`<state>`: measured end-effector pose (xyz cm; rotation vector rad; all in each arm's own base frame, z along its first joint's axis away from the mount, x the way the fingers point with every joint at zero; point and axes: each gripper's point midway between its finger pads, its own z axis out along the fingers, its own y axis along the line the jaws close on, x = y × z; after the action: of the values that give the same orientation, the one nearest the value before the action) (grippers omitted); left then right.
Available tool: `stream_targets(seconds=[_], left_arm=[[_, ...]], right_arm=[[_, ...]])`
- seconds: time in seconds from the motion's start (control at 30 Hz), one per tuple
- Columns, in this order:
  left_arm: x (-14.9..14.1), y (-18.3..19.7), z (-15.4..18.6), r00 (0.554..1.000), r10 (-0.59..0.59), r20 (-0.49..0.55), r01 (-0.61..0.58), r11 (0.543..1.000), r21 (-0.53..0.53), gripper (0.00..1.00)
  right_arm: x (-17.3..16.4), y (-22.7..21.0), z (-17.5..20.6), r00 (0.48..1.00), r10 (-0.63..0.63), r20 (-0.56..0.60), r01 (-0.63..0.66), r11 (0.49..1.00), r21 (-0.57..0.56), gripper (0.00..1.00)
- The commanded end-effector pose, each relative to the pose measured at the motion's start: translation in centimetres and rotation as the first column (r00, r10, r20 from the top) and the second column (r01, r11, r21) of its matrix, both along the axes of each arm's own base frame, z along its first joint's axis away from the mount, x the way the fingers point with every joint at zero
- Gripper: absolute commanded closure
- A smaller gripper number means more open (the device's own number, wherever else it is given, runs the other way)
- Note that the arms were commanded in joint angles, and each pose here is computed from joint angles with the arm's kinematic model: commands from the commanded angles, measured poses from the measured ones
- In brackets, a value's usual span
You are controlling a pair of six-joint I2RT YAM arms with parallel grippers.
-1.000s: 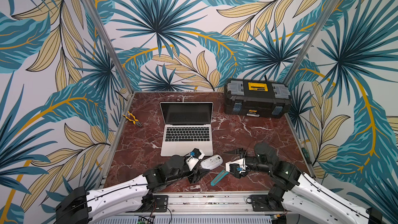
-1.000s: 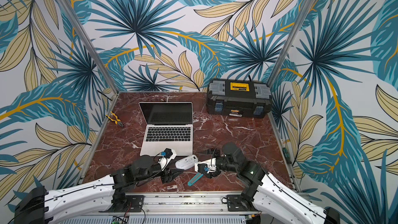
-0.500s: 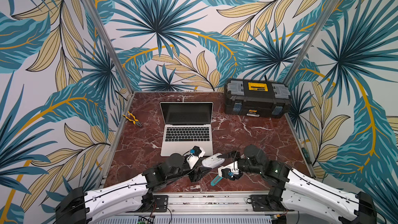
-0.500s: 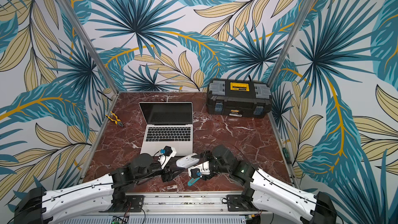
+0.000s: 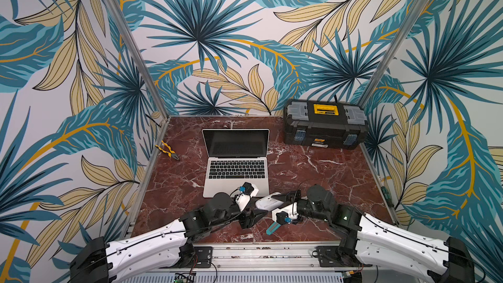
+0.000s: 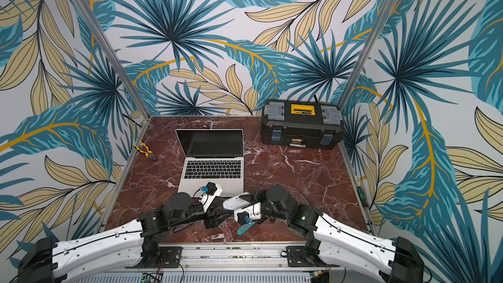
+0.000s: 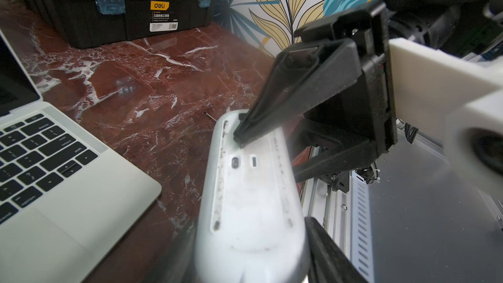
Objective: Remove the wireless mouse receiver from the laptop
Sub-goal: Pick up the mouse from the center of the board.
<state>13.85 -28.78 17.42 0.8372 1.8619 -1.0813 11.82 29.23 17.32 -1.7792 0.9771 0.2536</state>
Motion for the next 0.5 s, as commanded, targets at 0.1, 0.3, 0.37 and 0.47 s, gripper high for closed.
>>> stream_targets(seconds=[0.1, 0.3, 0.37, 0.47], left_arm=[[-0.3, -0.62, 2.95, 0.998, -0.032, 0.047, 0.035, 0.997, -0.076, 0.55], [-0.38, -0.65, 3.27, 0.998, -0.033, 0.049, 0.038, 0.995, -0.093, 0.51], [-0.33, -0.58, 3.34, 0.998, -0.029, 0.05, 0.034, 0.995, -0.092, 0.44], [-0.18, -0.33, 3.42, 0.998, -0.013, 0.054, 0.018, 0.995, -0.095, 0.31]], right_arm=[[-0.19, 0.29, -0.39, 1.0, 0.001, -0.015, 0.0, 1.0, 0.02, 0.69], [0.04, 0.34, 0.05, 1.0, -0.019, -0.02, 0.02, 0.999, 0.042, 0.77], [0.1, 0.37, 0.14, 0.999, -0.027, -0.032, 0.028, 0.998, 0.05, 0.79], [0.2, 0.34, -0.19, 0.998, -0.044, -0.055, 0.046, 0.998, 0.043, 0.8]])
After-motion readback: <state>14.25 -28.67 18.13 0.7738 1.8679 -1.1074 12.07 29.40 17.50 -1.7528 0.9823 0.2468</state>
